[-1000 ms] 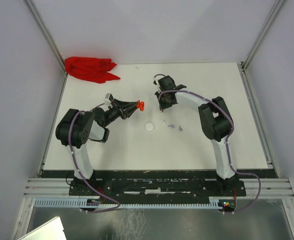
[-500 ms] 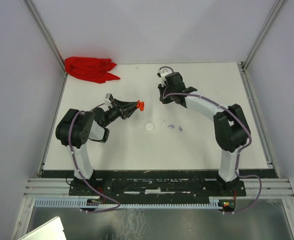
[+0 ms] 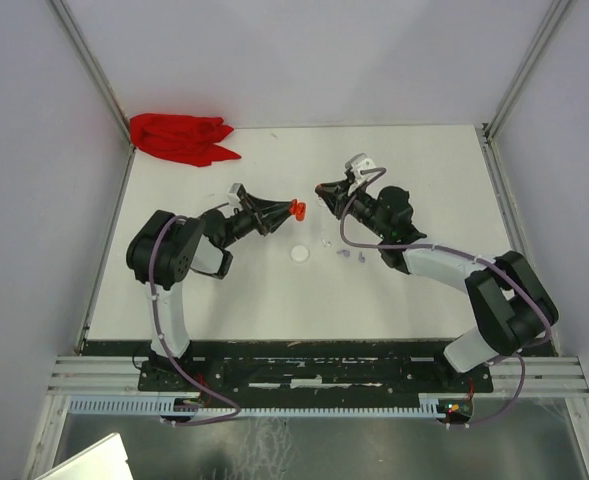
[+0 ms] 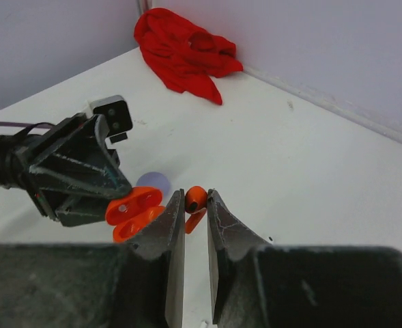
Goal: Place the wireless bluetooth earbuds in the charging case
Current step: Place the earbud in the charging case.
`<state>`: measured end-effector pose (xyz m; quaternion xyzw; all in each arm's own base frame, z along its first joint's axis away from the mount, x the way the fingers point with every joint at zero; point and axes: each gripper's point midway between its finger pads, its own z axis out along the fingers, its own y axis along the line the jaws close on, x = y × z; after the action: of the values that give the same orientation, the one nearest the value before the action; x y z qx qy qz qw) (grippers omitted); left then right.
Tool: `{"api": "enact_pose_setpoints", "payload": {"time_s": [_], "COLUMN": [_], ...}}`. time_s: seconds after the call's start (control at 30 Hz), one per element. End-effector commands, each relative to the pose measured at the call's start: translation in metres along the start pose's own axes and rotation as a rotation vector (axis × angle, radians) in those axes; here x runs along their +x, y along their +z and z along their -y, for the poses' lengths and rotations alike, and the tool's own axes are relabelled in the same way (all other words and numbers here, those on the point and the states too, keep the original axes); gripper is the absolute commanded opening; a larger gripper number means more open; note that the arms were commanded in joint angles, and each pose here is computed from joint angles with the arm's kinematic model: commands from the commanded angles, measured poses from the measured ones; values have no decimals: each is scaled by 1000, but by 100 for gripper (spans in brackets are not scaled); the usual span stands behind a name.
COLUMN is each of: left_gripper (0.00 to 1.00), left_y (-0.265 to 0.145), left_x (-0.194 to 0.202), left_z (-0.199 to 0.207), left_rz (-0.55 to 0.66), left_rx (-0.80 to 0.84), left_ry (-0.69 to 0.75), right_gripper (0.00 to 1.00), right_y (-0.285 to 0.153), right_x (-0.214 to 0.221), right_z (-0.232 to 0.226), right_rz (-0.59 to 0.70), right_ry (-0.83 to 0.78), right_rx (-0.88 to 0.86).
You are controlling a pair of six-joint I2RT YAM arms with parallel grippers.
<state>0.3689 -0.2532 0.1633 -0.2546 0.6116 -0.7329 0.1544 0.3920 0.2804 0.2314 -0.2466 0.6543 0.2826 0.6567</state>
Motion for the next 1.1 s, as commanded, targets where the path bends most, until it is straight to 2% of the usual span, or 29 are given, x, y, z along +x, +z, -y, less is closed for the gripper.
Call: {"api": "enact_pose_setpoints", "payload": {"time_s": [0.0,0.13,0.37,1.07], "left_gripper": [3,3,3,3], "left_y": [6,9,10,8], "left_x": [22,25,26,37], "left_z": [43,42,39,58], "left_rz": [-98,-122,-130,-170], "left_rx": [167,164,156,187], "left_ry": [67,55,39,83], "right_gripper": [1,2,2,1], "right_y": [-7,-12,-7,-1], "right_x": [-53,-49,-19,18], "right_z": [-30,-44,-63,-54], "right_rz": [321,394,378,294], "right_ry": [-156,-232,-337,-372], "right_rx": [-145,-208,-264,-221]}}
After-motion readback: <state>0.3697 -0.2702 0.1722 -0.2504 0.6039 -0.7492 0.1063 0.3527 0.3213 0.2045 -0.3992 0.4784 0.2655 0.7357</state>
